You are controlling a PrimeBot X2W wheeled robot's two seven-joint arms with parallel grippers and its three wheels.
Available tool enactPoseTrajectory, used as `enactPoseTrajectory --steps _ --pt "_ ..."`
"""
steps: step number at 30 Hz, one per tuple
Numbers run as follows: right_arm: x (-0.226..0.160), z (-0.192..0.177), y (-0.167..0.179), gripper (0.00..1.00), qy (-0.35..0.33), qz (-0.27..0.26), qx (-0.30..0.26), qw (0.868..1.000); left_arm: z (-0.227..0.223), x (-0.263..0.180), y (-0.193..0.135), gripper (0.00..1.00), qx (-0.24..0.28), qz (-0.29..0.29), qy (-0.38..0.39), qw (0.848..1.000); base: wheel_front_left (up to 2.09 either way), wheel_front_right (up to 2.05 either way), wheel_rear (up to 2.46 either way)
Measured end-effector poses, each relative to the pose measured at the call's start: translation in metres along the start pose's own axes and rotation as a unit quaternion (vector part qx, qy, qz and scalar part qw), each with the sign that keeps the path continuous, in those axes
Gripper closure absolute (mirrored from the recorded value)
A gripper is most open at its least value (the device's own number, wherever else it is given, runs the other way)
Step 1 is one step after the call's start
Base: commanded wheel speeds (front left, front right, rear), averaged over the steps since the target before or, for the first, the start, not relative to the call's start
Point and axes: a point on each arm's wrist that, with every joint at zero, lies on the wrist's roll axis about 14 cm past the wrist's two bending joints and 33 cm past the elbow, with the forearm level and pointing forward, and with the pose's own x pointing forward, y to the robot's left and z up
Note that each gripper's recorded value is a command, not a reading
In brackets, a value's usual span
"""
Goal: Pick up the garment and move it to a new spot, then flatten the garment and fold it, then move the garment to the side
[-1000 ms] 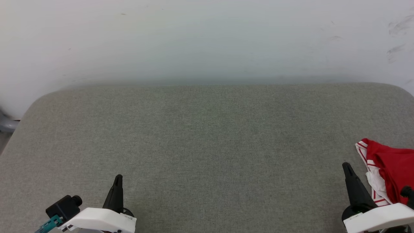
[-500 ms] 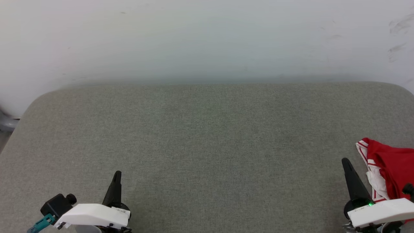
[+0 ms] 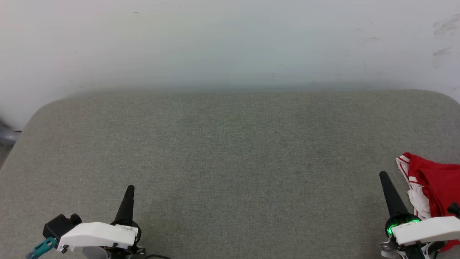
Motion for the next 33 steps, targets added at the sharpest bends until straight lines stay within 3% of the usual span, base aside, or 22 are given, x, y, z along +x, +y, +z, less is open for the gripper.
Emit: enactPoseTrajectory --steps 33 --pt "0.013 -0.001 -0.006 1.00 -0.006 -0.005 0.159 0.987 0.004 0.008 -0.006 1.00 -0.154 -0.016 0.004 0.988 0.00 0.00 0.00"
